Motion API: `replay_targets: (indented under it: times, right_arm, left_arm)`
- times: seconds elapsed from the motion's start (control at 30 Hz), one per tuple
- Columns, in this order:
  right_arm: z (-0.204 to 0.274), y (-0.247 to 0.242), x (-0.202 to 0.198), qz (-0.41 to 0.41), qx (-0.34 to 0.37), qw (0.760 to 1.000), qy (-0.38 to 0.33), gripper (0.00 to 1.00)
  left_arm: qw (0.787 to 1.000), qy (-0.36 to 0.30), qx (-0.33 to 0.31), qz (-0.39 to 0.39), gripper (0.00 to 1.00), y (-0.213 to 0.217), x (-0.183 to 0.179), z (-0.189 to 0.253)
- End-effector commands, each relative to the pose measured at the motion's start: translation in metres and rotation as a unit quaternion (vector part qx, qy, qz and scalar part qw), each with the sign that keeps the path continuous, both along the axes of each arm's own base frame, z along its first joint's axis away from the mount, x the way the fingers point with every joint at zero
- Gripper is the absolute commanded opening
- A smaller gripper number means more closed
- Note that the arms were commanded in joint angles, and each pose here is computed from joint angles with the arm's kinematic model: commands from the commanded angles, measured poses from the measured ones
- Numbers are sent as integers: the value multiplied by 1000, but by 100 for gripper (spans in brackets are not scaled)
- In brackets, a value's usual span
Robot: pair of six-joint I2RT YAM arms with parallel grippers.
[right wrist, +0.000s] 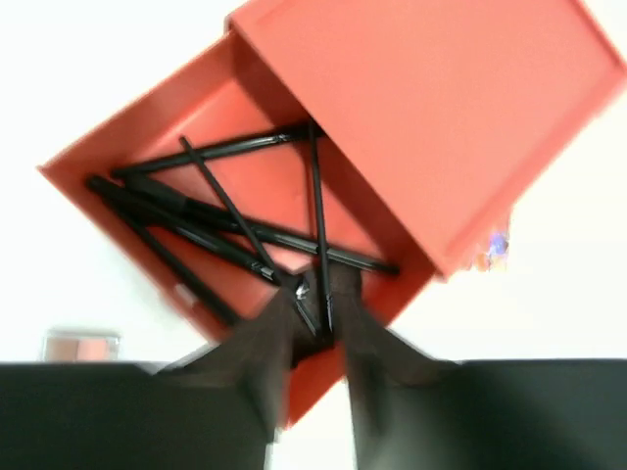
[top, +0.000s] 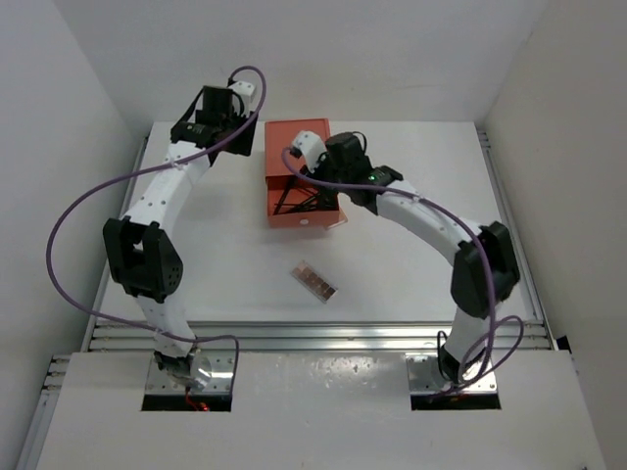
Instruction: Organize the makeup
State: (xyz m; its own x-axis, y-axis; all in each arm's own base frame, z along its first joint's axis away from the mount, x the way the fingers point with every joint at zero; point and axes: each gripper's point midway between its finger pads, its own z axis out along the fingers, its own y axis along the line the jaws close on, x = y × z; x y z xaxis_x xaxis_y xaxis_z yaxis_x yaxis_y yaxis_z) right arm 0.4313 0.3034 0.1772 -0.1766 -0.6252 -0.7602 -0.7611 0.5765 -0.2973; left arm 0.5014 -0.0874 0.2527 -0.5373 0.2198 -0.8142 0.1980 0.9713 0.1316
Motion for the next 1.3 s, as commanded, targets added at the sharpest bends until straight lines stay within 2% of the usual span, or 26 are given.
replay_targets:
  times: [0.0,0.03,0.07,0.23,0.4,0.53,0.6,0.83,1.1,1.27]
  right_arm:
    - [85,-9,-10,-112,188,974,-53,20]
    - [32,-18,-25,-125,176,976,-23,11]
    - [41,-16,-33,-152,221,963,-21,0]
    - [-27,-16,-80,-203,229,950,69,0]
    - [-62,-10,-90,-230,238,938,106,0]
    - [-69,-5,-66,-245,220,941,77,0]
    - [-58,3,-49,-243,226,942,53,0]
    - [-59,15,-8,-245,234,940,35,0]
    - [-55,8,32,-277,264,924,11,0]
    - [-62,1,61,-322,290,901,-9,0]
  left_arm:
    - [997,-30,-40,-53,56,-36,21,16]
    - [996,-17,-45,-70,56,-49,27,2]
    - [996,-24,-46,-70,56,-51,34,7]
    - [994,-4,-57,-91,55,-79,46,-18]
    - [995,8,-52,-91,55,-85,53,-40]
    - [996,21,-43,-82,54,-81,53,-56]
    - [996,32,-34,-80,54,-78,50,-68]
    - [995,57,-24,-83,53,-76,44,-91]
    - [994,66,-18,-85,53,-76,44,-102]
    - [994,67,-21,-89,51,-77,44,-102]
